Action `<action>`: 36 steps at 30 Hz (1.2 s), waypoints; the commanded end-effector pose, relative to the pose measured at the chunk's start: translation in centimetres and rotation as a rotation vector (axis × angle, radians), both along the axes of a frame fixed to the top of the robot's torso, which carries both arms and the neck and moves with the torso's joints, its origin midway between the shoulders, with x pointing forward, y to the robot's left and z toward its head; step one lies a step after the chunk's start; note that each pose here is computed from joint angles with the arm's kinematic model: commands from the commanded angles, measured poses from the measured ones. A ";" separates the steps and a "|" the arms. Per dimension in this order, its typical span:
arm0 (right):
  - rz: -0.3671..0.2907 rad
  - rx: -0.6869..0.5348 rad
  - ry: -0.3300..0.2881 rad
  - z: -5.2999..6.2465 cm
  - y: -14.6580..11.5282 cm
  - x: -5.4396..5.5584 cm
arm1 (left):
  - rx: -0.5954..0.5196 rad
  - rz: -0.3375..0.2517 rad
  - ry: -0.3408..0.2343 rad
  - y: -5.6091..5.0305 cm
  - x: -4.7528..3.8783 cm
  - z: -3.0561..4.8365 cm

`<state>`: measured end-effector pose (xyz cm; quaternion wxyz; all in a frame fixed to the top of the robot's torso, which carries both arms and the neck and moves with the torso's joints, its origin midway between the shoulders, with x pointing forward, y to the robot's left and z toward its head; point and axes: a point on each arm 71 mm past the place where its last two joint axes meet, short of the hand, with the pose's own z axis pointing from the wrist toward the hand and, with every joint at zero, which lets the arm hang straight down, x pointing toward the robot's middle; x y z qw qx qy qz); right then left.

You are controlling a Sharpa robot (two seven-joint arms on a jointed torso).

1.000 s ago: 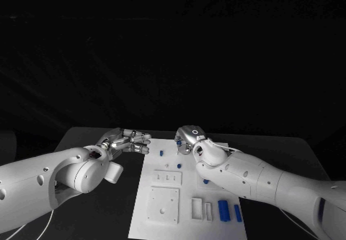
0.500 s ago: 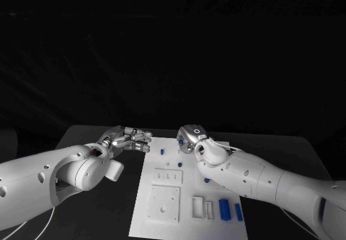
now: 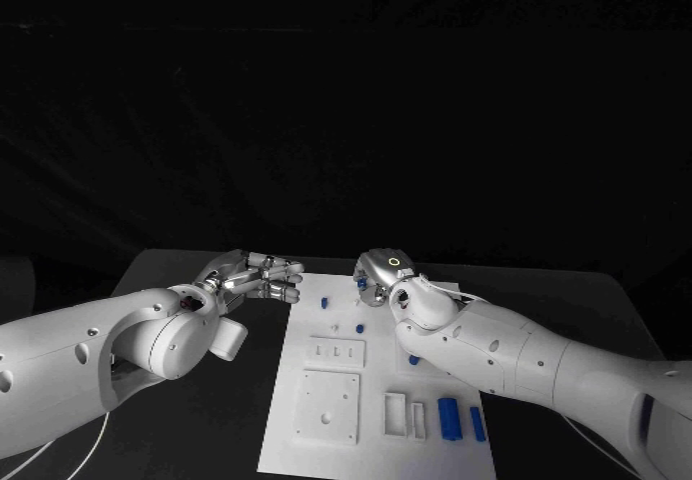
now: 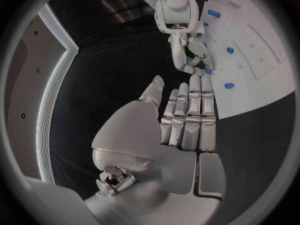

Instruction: Assemble the parts on the task board

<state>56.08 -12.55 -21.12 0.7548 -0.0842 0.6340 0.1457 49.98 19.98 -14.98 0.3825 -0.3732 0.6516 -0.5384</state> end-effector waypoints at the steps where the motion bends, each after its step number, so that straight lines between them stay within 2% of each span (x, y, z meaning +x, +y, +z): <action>1: 0.011 -0.020 0.009 -0.2 0.2 0.0 | -0.003 -0.023 -0.007 -0.3 -0.03 0.18; 36: 0.002 -0.038 0.028 -0.5 -0.2 -0.1 | 0.004 -0.016 -0.012 -0.1 0.37 0.13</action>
